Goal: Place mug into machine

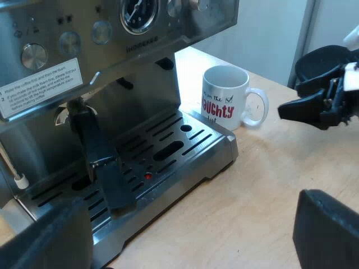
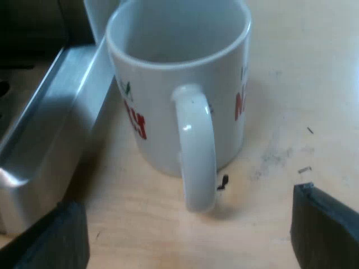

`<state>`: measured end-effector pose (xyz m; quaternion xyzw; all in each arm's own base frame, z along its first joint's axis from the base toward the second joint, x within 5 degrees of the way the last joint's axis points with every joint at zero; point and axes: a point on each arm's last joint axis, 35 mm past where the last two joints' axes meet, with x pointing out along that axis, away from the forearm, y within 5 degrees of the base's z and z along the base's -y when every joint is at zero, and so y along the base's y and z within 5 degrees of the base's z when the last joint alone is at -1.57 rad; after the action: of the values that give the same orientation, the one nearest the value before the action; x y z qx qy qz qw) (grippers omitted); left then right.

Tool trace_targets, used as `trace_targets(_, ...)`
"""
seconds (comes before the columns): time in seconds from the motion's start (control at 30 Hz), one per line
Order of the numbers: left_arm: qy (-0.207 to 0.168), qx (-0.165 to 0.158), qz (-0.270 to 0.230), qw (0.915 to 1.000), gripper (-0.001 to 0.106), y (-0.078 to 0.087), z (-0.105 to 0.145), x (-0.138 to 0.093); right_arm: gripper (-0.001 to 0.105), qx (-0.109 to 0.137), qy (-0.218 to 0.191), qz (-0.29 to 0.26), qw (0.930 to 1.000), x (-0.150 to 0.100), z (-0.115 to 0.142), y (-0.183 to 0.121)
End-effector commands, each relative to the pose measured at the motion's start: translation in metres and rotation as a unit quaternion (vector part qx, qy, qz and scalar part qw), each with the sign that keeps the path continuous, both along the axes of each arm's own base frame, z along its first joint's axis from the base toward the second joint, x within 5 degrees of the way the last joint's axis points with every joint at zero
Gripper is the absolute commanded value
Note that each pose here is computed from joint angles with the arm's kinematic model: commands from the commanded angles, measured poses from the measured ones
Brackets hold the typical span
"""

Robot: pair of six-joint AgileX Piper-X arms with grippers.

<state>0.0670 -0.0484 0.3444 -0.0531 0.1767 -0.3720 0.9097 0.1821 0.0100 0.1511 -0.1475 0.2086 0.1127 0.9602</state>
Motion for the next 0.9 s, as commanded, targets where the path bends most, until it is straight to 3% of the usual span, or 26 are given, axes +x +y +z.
trace_targets(0.03,-0.003,-0.005,-0.001,1.0000,0.079,0.000,0.003,-0.001,0.078,-0.001,-0.025,0.003,0.9997,0.006,0.000,0.000)
trace_targets(0.17,-0.001,-0.004,-0.001,1.0000,0.079,0.000,0.003,-0.001,0.078,-0.001,-0.026,0.003,0.9997,0.014,-0.010,0.000)
trace_targets(0.3,-0.001,-0.004,-0.001,1.0000,0.079,0.000,0.003,-0.001,0.078,0.023,-0.023,-0.008,0.9994,0.023,-0.018,0.001)
trace_targets(0.7,-0.001,-0.004,-0.001,1.0000,0.079,0.000,0.003,-0.001,0.078,0.023,-0.017,-0.009,0.9996,0.062,-0.024,0.002)
trace_targets(0.9,-0.001,-0.004,-0.001,1.0000,0.079,0.000,0.003,-0.001,0.078,0.023,-0.007,-0.007,0.9997,0.066,-0.029,0.002)
